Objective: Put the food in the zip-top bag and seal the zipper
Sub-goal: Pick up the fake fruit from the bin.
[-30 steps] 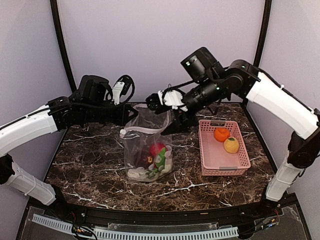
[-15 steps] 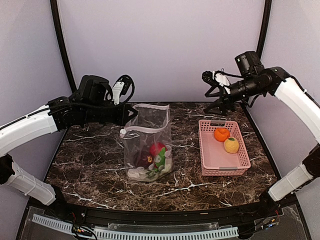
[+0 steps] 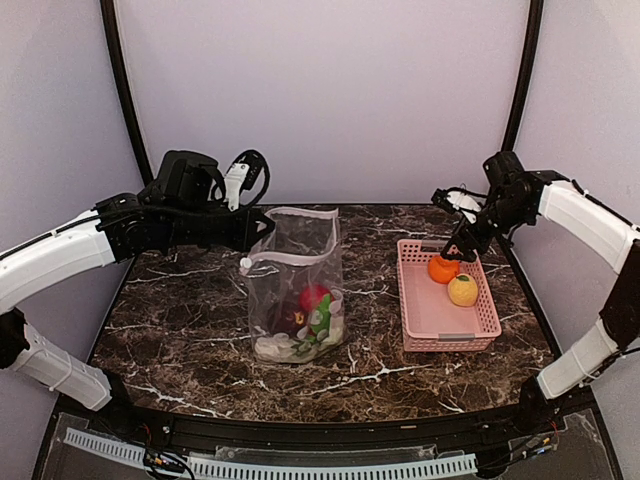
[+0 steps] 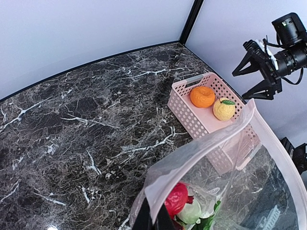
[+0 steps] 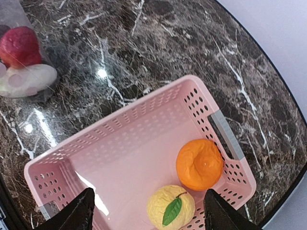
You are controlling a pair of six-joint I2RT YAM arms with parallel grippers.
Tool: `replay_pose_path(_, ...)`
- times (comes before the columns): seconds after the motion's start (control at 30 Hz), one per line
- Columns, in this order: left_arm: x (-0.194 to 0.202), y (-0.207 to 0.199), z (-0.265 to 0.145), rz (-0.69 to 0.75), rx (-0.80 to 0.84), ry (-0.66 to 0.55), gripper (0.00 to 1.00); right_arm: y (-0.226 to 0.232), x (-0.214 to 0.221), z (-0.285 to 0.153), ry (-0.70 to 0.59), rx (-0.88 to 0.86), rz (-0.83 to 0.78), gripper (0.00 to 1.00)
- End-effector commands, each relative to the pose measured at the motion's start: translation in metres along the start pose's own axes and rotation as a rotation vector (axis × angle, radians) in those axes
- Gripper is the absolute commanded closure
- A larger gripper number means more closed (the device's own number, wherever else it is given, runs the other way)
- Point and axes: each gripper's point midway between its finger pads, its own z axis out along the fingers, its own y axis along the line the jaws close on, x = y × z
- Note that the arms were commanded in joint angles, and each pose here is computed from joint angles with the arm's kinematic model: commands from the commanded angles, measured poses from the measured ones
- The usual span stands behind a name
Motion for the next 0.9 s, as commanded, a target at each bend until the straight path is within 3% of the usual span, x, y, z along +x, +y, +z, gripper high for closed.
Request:
replay_pose_path(0.0, -0.005, 0.005, -0.004, 0.026, -0.024, -0.026, 0.99, -0.019, 0.033, 0.017, 0.128, 0.077, 0.069, 0.24)
replay_pose_path(0.37, -0.004, 0.005, 0.000, 0.039, -0.024, -0.020, 0.99, -0.035, 0.101, 0.044, 0.386, 0.177, 0.105, 0.21)
replay_pose_path(0.67, -0.002, 0.005, -0.003, 0.031, -0.020, -0.025, 0.99, -0.047, 0.133, 0.064, 0.500, 0.225, 0.096, 0.18)
replay_pose_path(0.87, -0.002, 0.006, -0.005, 0.027, -0.022, -0.028, 0.99, -0.050, 0.138, 0.078, 0.510, 0.213, 0.103, 0.18)
